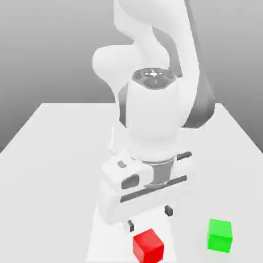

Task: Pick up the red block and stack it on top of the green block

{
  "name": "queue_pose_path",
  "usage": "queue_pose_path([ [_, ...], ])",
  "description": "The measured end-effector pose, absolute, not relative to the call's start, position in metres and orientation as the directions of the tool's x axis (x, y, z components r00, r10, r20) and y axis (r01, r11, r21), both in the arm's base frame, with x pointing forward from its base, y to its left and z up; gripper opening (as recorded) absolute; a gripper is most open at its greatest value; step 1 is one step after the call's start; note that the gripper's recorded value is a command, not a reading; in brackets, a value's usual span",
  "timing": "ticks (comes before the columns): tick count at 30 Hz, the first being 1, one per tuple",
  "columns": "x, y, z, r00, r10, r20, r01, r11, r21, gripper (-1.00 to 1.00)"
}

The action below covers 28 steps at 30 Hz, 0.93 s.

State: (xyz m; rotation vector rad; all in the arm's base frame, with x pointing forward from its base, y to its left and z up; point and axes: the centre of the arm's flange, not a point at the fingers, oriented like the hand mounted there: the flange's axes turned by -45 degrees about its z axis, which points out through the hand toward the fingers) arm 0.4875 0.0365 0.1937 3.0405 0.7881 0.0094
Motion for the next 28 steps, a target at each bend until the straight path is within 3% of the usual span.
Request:
queue_pose_path([
  [2,0.487,0.037,0.166,0.873,0.488,0.001,0.488,-0.873,0.001,0.0],
  [3,0.486,0.036,0.153,0.873,0.489,0.001,0.489,-0.873,0.0,-1.0],
  [10,0.486,0.037,0.15,0.872,0.489,-0.001,0.489,-0.872,0.0,-1.0],
  [15,0.485,0.044,0.205,0.865,0.501,0.0,0.501,-0.865,-0.002,-1.0],
  [20,0.454,0.169,0.235,0.721,0.693,0.0,0.693,-0.721,-0.005,-1.0],
  [24,0.439,0.208,0.199,0.663,0.748,-0.001,0.748,-0.663,-0.001,-1.0],
  [25,0.438,0.209,0.188,0.661,0.75,-0.001,0.75,-0.661,0.0,1.0],
  [28,0.438,0.209,0.188,0.661,0.75,-0.001,0.75,-0.661,0.0,1.0],
])
